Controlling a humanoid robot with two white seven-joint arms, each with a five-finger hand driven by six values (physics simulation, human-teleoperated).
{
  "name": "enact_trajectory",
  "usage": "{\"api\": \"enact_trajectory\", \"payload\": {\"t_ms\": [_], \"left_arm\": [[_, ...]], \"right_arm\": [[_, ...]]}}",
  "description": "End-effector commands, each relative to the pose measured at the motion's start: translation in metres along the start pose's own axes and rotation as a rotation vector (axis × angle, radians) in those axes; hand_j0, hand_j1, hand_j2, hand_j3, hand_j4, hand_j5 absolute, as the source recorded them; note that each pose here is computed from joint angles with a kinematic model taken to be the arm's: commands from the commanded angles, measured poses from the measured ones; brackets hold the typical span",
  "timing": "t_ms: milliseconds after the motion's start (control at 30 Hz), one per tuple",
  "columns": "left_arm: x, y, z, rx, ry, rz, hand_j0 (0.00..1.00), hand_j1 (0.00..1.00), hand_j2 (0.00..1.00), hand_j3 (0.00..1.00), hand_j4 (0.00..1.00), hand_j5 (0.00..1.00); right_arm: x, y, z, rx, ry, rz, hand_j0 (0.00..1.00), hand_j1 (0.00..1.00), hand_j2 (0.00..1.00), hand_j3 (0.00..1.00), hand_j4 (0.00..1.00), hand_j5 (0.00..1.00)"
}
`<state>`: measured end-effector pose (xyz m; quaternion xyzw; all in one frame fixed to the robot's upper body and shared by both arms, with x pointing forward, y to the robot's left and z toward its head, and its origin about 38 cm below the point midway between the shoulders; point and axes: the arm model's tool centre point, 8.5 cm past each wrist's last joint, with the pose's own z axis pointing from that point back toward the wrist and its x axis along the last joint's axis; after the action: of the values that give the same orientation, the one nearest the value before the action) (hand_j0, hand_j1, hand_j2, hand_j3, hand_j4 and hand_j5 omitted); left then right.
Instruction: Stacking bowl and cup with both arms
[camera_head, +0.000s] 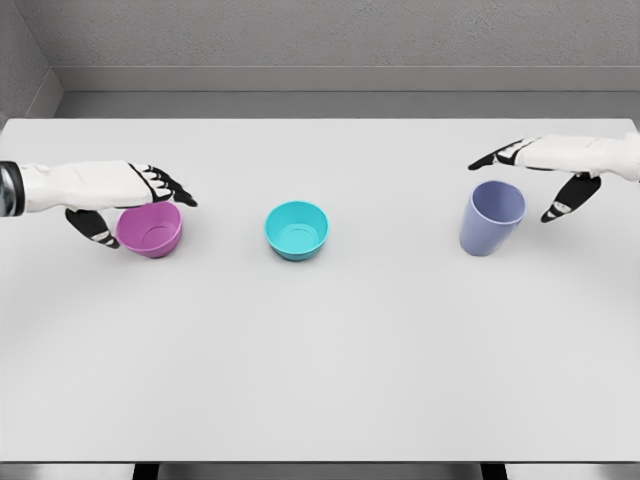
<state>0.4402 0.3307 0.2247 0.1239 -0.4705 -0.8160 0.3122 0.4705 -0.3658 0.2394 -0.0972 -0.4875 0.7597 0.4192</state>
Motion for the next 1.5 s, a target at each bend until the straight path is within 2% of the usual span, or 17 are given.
{"api": "enact_trajectory", "payload": {"t_ms": [0,167,300,433,500,700,900,1067,1467], "left_arm": [[-0.001,0.000,0.002,0.002,0.006,0.005,1.00,1.00,1.00,1.00,1.00,1.00],[-0.003,0.001,0.003,0.005,0.008,0.008,1.00,1.00,1.00,1.00,1.00,1.00],[-0.016,-0.011,0.006,-0.007,0.042,0.051,1.00,1.00,1.00,1.00,1.00,1.00],[-0.014,-0.009,0.002,0.000,0.034,0.050,1.00,1.00,1.00,1.00,1.00,1.00],[-0.016,-0.011,0.007,0.023,0.044,0.067,1.00,1.00,1.00,1.00,1.00,1.00],[-0.019,-0.014,0.012,0.017,0.057,0.071,1.00,1.00,1.00,1.00,1.00,1.00],[-0.017,-0.007,0.011,0.043,0.051,0.066,1.00,1.00,1.00,1.00,1.00,1.00],[-0.016,-0.015,0.007,0.029,0.046,0.075,1.00,1.00,1.00,1.00,1.00,1.00],[-0.020,-0.019,0.001,0.029,0.052,0.097,1.00,1.00,1.00,1.00,1.00,1.00]], "right_arm": [[0.001,0.001,-0.002,0.001,-0.003,-0.006,1.00,1.00,1.00,1.00,1.00,1.00],[0.005,0.003,-0.009,0.010,-0.019,-0.003,1.00,1.00,1.00,1.00,1.00,1.00],[0.007,0.002,-0.010,0.010,-0.026,0.003,1.00,1.00,1.00,1.00,1.00,1.00],[0.011,0.005,-0.014,0.024,-0.039,0.010,1.00,1.00,1.00,1.00,1.00,1.00],[0.011,0.005,-0.014,0.025,-0.038,0.011,1.00,1.00,1.00,1.00,1.00,1.00],[0.015,0.009,-0.023,0.042,-0.050,0.010,1.00,1.00,1.00,1.00,1.00,1.00],[0.013,0.010,-0.023,0.045,-0.044,0.009,1.00,1.00,1.00,1.00,1.00,1.00],[0.016,0.012,-0.030,0.052,-0.050,0.004,1.00,1.00,1.00,1.00,1.00,1.00],[0.016,0.011,-0.026,0.053,-0.053,0.015,1.00,1.00,1.00,1.00,1.00,1.00]]}}
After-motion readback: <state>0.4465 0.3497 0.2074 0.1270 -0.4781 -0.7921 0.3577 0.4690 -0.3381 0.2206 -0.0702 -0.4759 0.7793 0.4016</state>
